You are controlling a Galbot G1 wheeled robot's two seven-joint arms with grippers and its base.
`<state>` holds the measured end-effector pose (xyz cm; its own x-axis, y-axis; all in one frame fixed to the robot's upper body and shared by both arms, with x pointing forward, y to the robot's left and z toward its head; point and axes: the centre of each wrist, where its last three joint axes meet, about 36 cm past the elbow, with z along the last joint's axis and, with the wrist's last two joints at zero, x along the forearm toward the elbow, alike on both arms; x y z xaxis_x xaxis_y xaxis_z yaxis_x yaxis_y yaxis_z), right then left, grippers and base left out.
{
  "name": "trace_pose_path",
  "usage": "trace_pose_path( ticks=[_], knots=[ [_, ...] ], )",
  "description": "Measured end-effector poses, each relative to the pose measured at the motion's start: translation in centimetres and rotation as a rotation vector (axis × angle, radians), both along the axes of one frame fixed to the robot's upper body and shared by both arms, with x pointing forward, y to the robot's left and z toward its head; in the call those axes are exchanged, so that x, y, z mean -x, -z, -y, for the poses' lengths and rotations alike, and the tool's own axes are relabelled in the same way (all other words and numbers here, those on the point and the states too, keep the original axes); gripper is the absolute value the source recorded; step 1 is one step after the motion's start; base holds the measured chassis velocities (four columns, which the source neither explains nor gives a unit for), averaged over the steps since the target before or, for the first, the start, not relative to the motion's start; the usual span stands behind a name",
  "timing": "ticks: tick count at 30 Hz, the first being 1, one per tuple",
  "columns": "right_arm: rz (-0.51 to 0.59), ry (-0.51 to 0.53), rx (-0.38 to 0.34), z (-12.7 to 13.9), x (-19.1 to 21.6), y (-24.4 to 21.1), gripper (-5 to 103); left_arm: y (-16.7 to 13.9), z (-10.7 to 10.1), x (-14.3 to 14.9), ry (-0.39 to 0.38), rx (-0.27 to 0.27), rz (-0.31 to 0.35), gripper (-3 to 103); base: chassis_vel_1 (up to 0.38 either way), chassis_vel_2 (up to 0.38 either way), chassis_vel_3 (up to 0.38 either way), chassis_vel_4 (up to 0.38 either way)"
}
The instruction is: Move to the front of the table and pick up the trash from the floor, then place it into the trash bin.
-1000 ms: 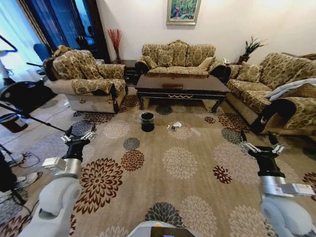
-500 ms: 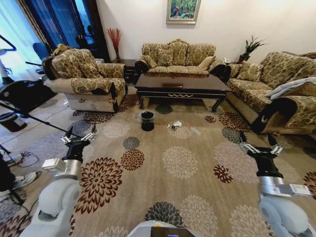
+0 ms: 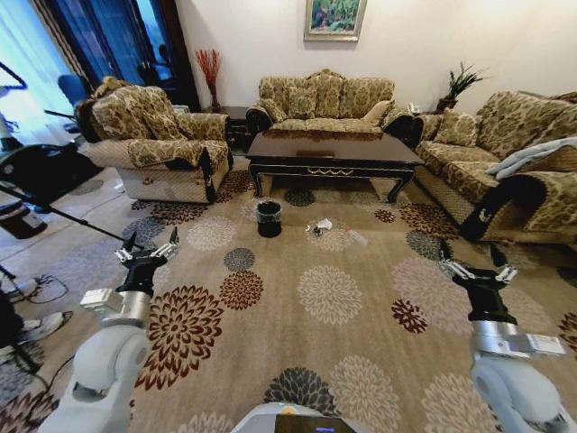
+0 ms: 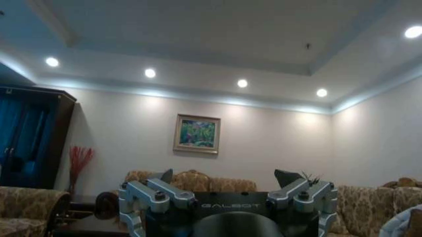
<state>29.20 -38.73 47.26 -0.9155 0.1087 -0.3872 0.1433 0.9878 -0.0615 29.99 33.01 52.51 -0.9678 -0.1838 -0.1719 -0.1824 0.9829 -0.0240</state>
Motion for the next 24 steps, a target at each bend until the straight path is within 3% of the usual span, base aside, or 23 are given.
trace_pose_path(
  ticks=[24],
  knots=[
    [0.004, -0.003, 0.005, 0.19, -0.10, 0.72, 100, 0.51, -0.11, -0.38, 0.010, -0.001, -0.012, 100, 0.000, 0.000, 0.000, 0.000]
  ],
)
